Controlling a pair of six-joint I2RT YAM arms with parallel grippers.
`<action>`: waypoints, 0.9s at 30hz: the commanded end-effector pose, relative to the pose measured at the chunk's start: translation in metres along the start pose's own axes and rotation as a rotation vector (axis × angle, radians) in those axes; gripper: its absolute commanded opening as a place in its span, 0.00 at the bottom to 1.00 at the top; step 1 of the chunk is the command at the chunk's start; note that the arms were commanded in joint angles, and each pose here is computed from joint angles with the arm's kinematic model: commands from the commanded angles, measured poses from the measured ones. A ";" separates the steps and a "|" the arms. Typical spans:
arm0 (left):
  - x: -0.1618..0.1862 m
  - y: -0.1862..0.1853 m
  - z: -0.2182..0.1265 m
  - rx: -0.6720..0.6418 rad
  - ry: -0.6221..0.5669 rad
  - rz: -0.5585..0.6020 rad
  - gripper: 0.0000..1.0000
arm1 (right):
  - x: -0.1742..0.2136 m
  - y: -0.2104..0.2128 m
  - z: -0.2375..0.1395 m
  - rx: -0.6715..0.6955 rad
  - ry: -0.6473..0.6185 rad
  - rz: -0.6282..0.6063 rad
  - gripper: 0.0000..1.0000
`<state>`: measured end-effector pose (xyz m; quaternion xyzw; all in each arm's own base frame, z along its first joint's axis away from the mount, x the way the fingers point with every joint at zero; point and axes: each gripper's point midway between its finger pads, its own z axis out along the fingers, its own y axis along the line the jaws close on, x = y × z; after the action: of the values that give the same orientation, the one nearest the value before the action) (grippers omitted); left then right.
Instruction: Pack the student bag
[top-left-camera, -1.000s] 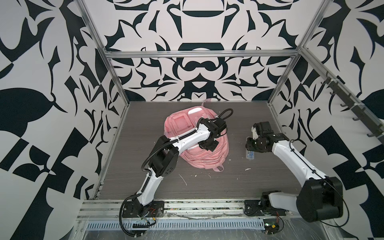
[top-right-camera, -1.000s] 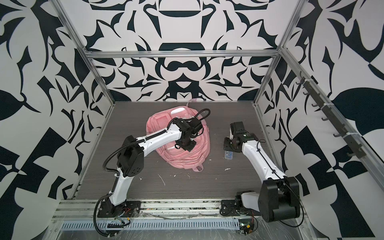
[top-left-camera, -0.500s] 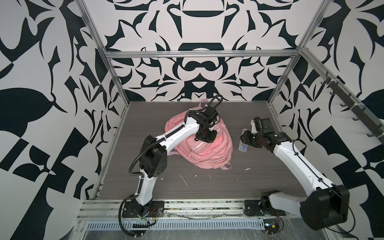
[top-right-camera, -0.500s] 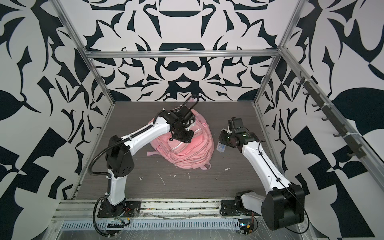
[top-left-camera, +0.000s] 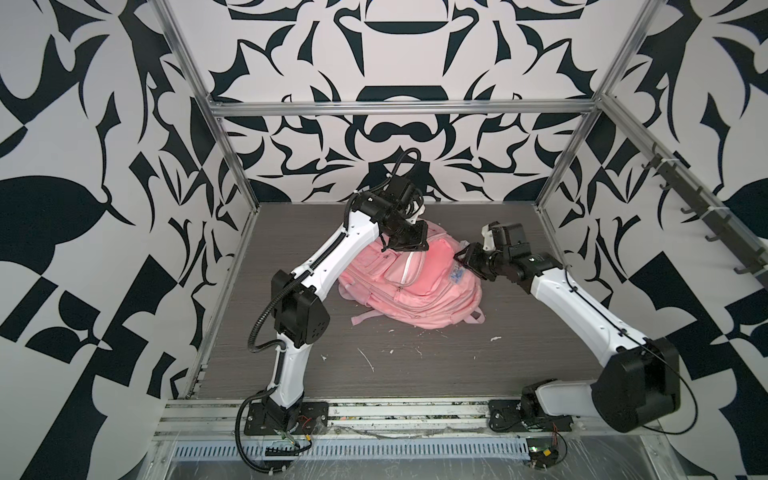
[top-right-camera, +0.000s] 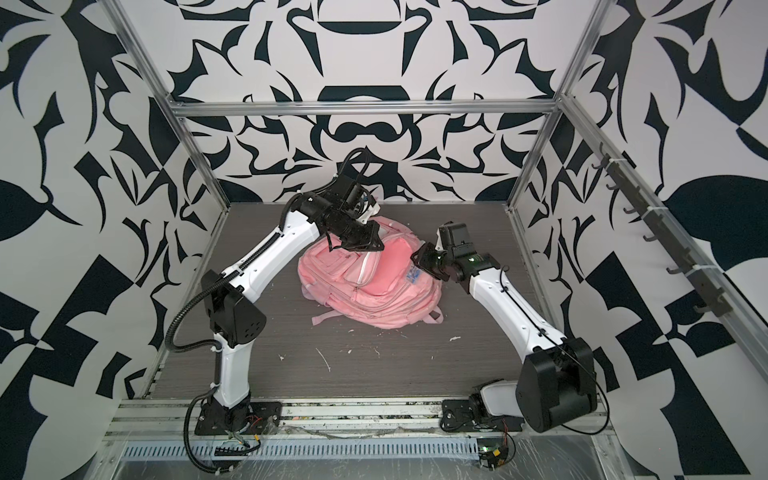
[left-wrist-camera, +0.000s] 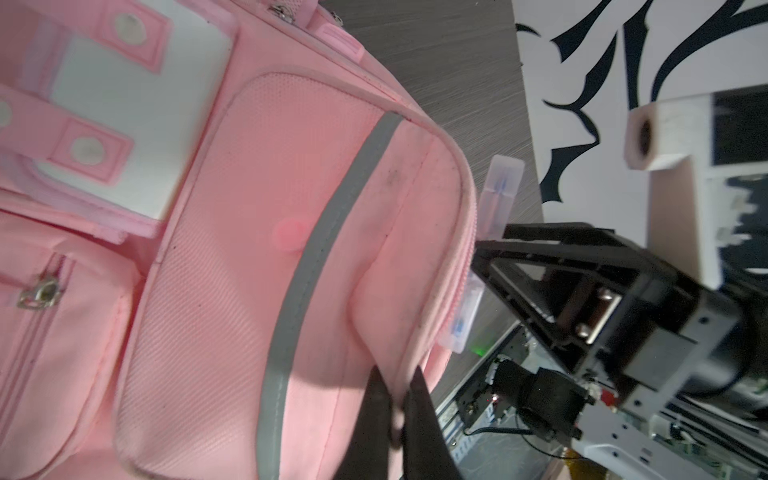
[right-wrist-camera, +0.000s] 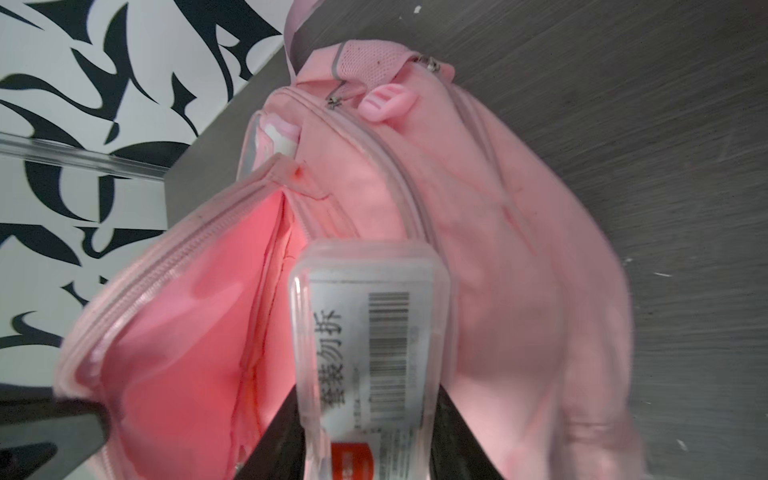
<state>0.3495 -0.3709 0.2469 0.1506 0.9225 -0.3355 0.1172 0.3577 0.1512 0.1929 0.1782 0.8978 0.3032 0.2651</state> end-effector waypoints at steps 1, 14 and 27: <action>-0.023 -0.041 -0.015 0.187 -0.054 -0.023 0.00 | -0.023 0.042 -0.001 -0.148 -0.047 0.026 0.00; -0.034 -0.062 -0.013 0.335 -0.074 -0.038 0.00 | -0.020 0.065 0.048 -0.200 0.003 0.053 0.00; -0.038 -0.051 -0.013 0.366 -0.084 -0.077 0.00 | -0.005 0.070 0.089 -0.256 0.085 0.016 0.19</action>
<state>0.3710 -0.4042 0.2425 0.0864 0.8871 -0.4472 0.0744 0.4205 0.2254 0.1504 0.1719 0.8792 0.3885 0.2158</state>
